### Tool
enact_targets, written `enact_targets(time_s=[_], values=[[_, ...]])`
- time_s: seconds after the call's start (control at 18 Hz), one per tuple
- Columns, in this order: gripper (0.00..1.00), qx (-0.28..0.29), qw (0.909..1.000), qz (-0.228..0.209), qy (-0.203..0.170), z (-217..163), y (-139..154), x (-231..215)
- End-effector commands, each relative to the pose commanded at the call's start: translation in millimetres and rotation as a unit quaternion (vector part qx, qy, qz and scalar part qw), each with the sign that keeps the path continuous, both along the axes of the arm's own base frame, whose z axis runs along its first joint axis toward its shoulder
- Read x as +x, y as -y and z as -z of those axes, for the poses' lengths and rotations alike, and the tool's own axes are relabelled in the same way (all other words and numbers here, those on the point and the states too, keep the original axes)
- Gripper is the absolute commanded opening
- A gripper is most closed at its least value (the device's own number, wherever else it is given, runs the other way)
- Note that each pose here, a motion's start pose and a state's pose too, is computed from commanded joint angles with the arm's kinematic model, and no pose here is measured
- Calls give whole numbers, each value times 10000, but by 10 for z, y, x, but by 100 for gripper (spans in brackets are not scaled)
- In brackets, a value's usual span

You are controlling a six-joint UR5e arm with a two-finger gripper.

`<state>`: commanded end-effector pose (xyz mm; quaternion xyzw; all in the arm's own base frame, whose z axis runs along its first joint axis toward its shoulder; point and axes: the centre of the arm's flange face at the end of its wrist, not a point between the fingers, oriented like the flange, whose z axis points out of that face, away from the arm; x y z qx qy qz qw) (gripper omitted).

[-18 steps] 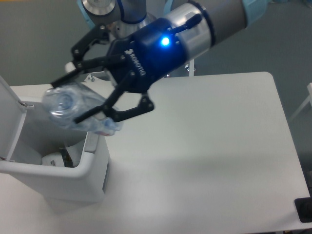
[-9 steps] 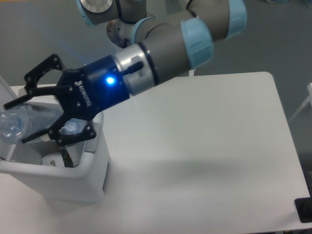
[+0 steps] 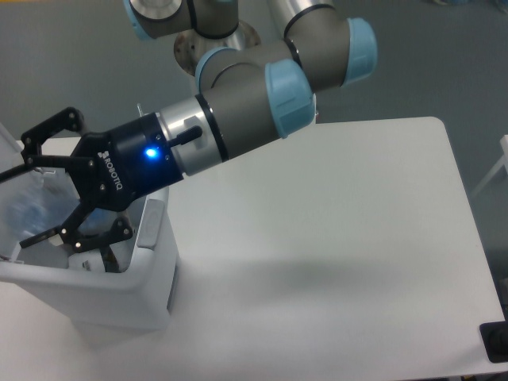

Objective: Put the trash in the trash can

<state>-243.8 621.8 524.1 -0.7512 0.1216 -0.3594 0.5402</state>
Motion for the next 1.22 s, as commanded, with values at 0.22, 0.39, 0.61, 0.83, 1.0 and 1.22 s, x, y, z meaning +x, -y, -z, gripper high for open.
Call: enact_targets(time_s=[0.22, 0.39, 0.61, 0.83, 1.0, 1.22], values=[[100, 43, 10000, -12, -54, -47, 76, 42], [100, 98, 9996, -232, -108, -111, 194, -222], [100, 247, 9964, -747, -303, -361, 576, -720], [100, -163, 9780, -1731, -1150, -594, 944, -1171], [100, -668, 9462, -2289, -2187, -452, 1088, -1454], [100, -1116, 9043, -2608, -3189, -283, 1375, -1857]])
